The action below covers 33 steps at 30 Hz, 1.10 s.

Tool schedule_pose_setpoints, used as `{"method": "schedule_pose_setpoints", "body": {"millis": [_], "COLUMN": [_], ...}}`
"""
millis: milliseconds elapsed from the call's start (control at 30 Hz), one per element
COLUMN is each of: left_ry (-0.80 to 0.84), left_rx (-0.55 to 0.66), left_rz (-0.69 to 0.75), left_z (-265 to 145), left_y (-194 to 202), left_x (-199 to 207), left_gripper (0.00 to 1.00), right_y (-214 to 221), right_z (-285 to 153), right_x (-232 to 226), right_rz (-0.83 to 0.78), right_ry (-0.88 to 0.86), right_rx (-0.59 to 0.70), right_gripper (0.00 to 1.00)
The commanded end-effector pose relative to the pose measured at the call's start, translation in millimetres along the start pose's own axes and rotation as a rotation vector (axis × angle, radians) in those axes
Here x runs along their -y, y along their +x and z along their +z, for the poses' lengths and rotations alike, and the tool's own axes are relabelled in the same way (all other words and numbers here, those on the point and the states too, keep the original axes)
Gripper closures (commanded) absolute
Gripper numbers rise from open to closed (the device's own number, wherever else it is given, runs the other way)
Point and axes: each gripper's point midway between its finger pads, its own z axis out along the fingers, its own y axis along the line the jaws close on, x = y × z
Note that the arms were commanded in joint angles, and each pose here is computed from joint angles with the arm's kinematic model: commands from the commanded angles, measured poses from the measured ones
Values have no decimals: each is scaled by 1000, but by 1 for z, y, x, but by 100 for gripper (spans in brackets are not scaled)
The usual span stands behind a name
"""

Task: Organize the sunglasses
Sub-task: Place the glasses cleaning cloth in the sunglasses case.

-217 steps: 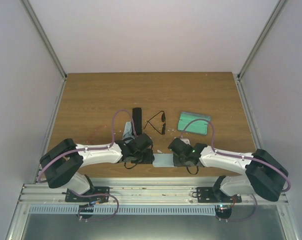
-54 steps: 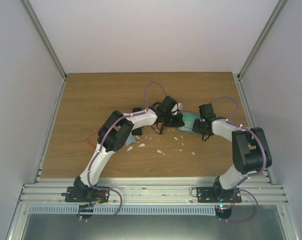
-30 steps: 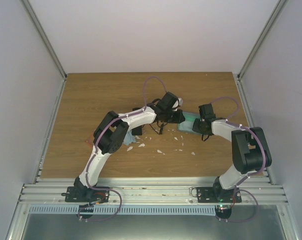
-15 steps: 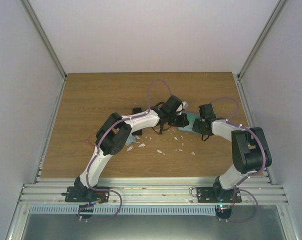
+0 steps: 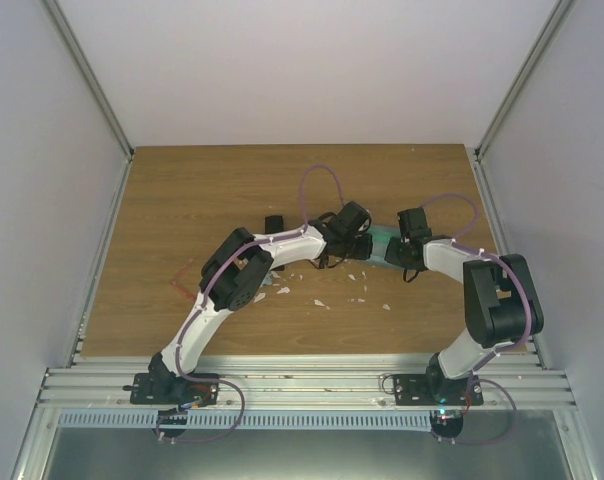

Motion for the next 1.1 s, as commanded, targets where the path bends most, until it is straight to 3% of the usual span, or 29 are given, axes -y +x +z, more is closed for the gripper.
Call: {"method": "schedule_pose_setpoints", "body": {"millis": [0, 300, 500, 700, 867, 1067], "left_ry": [-172, -179, -143, -52, -49, -111], "left_rx": [33, 62, 104, 143, 204, 247], "left_rz": [-45, -48, -22, 24, 37, -17], "left_z": [-16, -22, -37, -78, -126, -179], "left_y": [-1, -9, -27, -38, -33, -3], "left_x": [-24, -19, -1, 27, 26, -20], "left_gripper": [82, 81, 77, 71, 64, 55], "right_y": [16, 0, -12, -20, -11, 1], "right_z": [2, -11, -30, -60, -75, -100], "right_x": [26, 30, 31, 22, 3, -47], "right_rz": [28, 35, 44, 37, -12, -105], "right_ry": [112, 143, 144, 70, -52, -231], "right_rx": [-37, 22, 72, 126, 112, 129], "right_gripper": [89, 88, 82, 72, 66, 57]}}
